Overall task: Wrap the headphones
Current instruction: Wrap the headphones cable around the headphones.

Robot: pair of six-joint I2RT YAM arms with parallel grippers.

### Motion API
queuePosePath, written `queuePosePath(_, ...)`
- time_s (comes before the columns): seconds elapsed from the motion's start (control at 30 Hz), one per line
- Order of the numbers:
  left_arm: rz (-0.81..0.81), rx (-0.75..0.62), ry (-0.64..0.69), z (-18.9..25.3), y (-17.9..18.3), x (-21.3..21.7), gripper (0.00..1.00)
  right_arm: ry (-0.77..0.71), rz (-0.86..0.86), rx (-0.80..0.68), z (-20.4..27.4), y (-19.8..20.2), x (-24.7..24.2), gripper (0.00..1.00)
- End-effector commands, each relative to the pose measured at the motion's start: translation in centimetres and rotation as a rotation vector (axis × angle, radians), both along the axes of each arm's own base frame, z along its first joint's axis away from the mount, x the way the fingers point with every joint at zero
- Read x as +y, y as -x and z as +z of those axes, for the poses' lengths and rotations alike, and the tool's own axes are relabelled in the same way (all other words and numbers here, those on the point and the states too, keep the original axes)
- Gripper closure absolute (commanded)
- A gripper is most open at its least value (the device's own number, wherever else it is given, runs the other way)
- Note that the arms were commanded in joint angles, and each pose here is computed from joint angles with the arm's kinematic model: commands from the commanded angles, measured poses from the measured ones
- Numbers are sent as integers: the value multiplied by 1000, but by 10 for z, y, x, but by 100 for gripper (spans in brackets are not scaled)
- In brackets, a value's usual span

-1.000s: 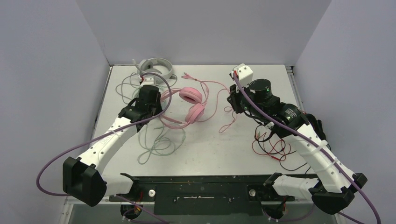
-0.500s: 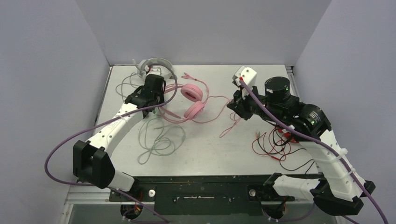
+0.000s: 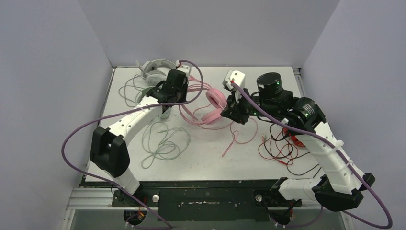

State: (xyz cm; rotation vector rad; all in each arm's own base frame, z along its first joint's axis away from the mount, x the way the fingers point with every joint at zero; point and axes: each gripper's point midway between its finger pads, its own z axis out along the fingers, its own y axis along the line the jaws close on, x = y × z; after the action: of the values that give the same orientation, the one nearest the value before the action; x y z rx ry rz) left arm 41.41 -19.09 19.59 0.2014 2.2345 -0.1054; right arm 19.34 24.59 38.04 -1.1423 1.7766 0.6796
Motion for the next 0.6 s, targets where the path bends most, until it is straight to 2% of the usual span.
queuePosePath(0.0, -82, -211, 64, 61, -26, -43, 100, -44, 83, -37, 19, 9, 15, 100)
queuePosePath(0.27, -111, -225, 139, 74, -47, -83, 100, -27, 195, -4, 4, 27, 41, 100)
queuePosePath(0.4, -200, -236, 199, 79, -40, -110, 100, -17, 203, -11, -2, 27, 45, 100)
queuePosePath(0.57, -280, -276, 240, 84, -28, -117, 100, -13, 176, -11, -4, 22, 45, 100)
